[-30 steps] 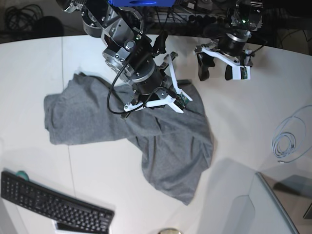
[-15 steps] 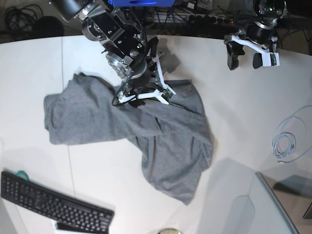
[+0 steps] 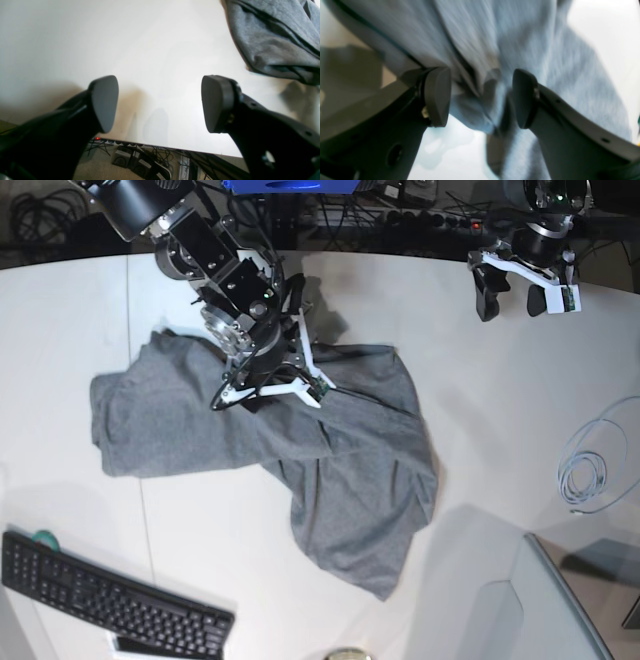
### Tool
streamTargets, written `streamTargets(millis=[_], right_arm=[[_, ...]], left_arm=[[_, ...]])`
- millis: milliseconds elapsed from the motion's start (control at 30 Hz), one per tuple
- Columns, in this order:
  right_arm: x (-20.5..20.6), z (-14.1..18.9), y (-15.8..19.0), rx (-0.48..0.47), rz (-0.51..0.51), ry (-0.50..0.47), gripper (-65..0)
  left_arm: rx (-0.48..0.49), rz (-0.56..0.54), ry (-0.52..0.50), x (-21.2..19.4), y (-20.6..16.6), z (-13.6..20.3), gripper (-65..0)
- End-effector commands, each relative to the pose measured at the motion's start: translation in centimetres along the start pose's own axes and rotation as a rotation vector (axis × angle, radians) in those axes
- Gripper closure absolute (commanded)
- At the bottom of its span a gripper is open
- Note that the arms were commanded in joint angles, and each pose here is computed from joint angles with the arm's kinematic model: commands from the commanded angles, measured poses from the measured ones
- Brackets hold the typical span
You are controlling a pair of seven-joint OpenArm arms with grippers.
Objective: Layout the t-shirt on the table in an organized manner, then fold the t-shirt properly
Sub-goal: 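Release the left gripper and raise it while the right gripper holds the shirt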
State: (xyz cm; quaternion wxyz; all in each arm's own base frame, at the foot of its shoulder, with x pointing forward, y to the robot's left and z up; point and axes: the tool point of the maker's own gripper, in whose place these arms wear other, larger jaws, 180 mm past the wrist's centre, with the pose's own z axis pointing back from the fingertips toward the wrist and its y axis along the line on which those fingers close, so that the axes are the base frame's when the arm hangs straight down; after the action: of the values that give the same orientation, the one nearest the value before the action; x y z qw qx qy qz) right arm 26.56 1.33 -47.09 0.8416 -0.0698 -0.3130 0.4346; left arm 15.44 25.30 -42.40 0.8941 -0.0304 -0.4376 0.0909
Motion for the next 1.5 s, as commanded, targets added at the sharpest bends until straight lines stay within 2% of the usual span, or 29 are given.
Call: streamTargets(millis=[0, 67, 233, 833, 900, 1033, 1100, 1200, 1333, 1467], right_arm=[[1.4, 0.1, -0.8, -0.02, -0.012, -0.041, -36.2], [1.2, 0.0, -1.0, -0.024, -0.02, -0.036, -35.6], [1.2, 0.1, -1.6, -0.032, -0.03, -0.036, -25.5], [1.5, 0.2, -1.4, -0.029, -0.023, -0.042, -25.5], [1.8, 0.2, -1.7, -0.035, -0.022, -0.046, -21.2], [2.0, 0.1, -2.1, -0.042, -0.02, -0.047, -6.0], [2.1, 0.1, -2.2, -0.044, -0.02, -0.048, -3.3], [2.2, 0.4, -2.7, -0.054, -0.025, -0.031, -1.1], [3.7, 1.9, -3.7, -0.073, -0.038, -0.059, -0.8], [5.1, 3.2, -4.0, -0.064, -0.024, -0.081, -0.8]], left_arm=[[0.001, -0.006, -0.032, 0.9, 0.2, 0.2, -49.4], [-0.003, -0.006, -0.033, 0.9, 0.1, 0.1, -49.4], [-0.009, -0.005, -0.033, 0.9, -0.2, 0.0, -49.4], [-0.01, -0.005, -0.032, 1.0, -0.2, -0.1, -49.4], [-0.01, -0.005, -0.03, 0.9, -0.2, -0.1, -49.4], [-0.01, -0.005, -0.03, 0.9, -0.2, -0.1, -49.4], [-0.01, -0.005, -0.03, 0.9, -0.2, -0.1, -49.4], [-0.01, -0.005, -0.029, 0.9, -0.2, -0.1, -49.4], [-0.014, -0.001, -0.039, 1.2, -0.5, -0.1, -49.4], [-0.09, 0.004, -0.043, 1.4, -3.4, -1.1, -49.4]])
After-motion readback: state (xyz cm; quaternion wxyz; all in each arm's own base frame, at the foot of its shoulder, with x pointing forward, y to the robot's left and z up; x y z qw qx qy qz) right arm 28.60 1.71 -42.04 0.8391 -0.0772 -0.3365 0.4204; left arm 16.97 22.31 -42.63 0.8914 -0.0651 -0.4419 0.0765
